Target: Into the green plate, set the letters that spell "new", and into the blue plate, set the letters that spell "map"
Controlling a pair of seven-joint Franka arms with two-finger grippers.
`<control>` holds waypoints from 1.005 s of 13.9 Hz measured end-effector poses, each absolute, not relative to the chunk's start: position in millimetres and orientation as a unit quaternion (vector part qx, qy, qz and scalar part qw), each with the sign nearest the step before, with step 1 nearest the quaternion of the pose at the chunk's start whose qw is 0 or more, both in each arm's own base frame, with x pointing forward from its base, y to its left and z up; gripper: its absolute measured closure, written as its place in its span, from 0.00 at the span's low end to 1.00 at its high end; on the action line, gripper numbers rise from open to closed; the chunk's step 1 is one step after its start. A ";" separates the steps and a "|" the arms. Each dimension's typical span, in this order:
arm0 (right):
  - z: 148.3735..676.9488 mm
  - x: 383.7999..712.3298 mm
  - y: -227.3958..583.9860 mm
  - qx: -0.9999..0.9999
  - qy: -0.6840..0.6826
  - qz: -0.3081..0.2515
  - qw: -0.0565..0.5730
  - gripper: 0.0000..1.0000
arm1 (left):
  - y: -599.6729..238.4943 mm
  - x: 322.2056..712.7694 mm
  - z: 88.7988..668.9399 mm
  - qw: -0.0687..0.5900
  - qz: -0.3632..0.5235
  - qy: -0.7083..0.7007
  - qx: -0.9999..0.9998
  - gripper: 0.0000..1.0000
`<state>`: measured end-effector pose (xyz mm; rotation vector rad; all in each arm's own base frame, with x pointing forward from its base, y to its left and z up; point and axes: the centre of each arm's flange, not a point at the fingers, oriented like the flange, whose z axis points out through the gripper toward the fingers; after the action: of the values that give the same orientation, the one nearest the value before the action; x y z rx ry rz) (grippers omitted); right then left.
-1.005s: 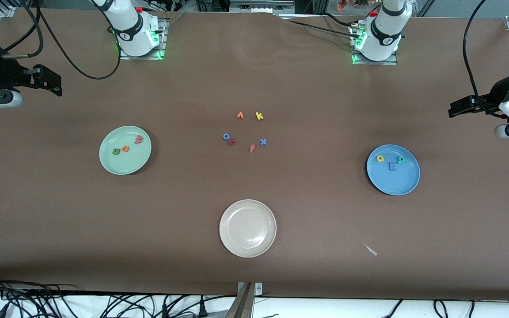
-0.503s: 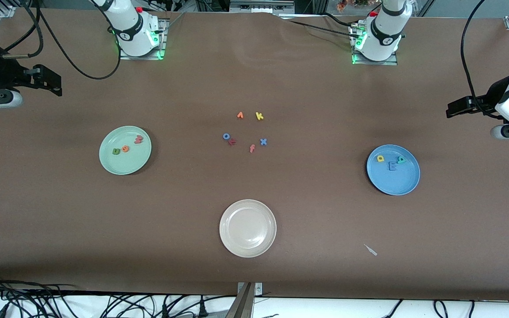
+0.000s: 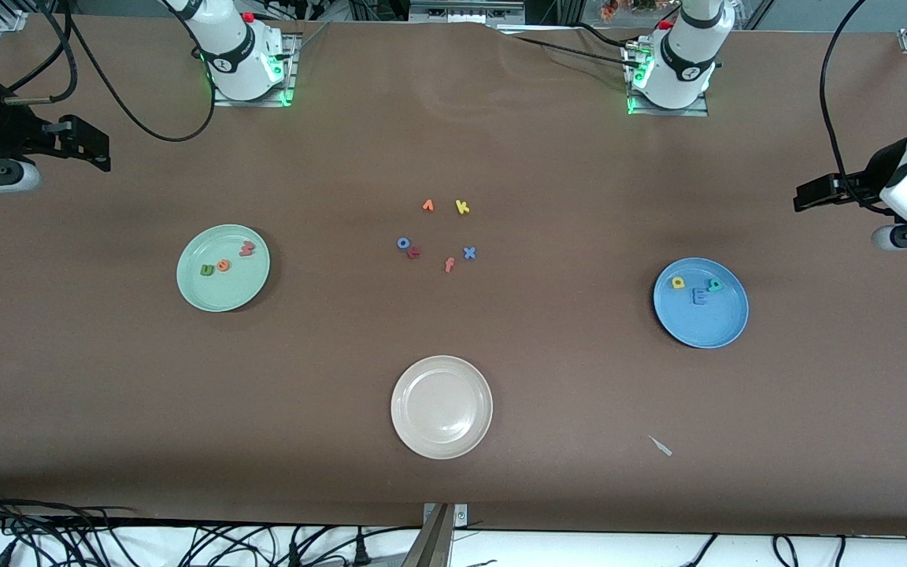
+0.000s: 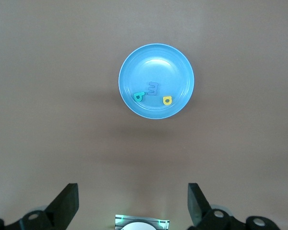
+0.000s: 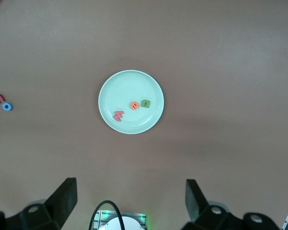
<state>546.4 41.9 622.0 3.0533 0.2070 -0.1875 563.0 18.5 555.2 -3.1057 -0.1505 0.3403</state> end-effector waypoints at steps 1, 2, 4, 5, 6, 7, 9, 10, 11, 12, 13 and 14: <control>622.0 546.4 41.9 0.995 0.067 -0.061 0.038 0.00 | 18.5 563.0 555.2 0.007 0.109 -0.048 -0.993 0.00; 622.0 546.4 41.9 0.995 0.067 -0.061 0.038 0.00 | 18.5 563.1 555.2 0.007 0.109 -0.048 -0.993 0.00; 622.0 546.4 41.9 0.995 0.067 -0.061 0.038 0.00 | 18.5 563.1 555.2 0.007 0.109 -0.048 -0.993 0.00; 622.0 546.4 42.0 0.995 0.068 -0.061 0.038 0.00 | 18.5 563.1 555.2 0.007 0.109 -0.048 -0.993 0.00; 622.0 546.4 42.0 0.995 0.068 -0.061 0.038 0.00 | 18.5 563.1 555.3 0.007 0.109 -0.048 -0.993 0.00; 621.9 546.4 42.2 0.995 0.068 -0.061 0.037 0.00 | 18.5 563.1 555.3 0.007 0.109 -0.048 -0.993 0.00; 621.7 546.0 45.9 0.996 0.069 -0.062 0.021 0.00 | 18.5 563.1 555.3 0.007 0.108 -0.048 -0.993 0.00; 621.7 545.8 47.9 0.996 0.068 -0.062 0.011 0.00 | 18.5 563.1 555.3 0.007 0.108 -0.048 -0.993 0.00; 621.6 545.8 48.4 0.996 0.067 -0.062 0.005 0.00 | 18.5 563.1 555.3 0.007 0.108 -0.048 -0.993 0.00; 621.6 545.9 47.7 0.996 0.066 -0.062 0.003 0.00 | 18.5 563.1 555.3 0.007 0.108 -0.048 -0.993 0.00; 621.6 545.9 46.8 0.996 0.065 -0.062 0.002 0.00 | 18.5 563.1 555.3 0.007 0.108 -0.048 -0.993 0.00; 621.6 546.0 46.3 0.996 0.065 -0.062 0.001 0.00 | 18.5 563.1 555.3 0.007 0.108 -0.048 -0.993 0.00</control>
<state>546.0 46.3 621.6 3.1264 0.2033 -0.1944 563.1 18.5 555.3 -3.1058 -0.1505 0.3391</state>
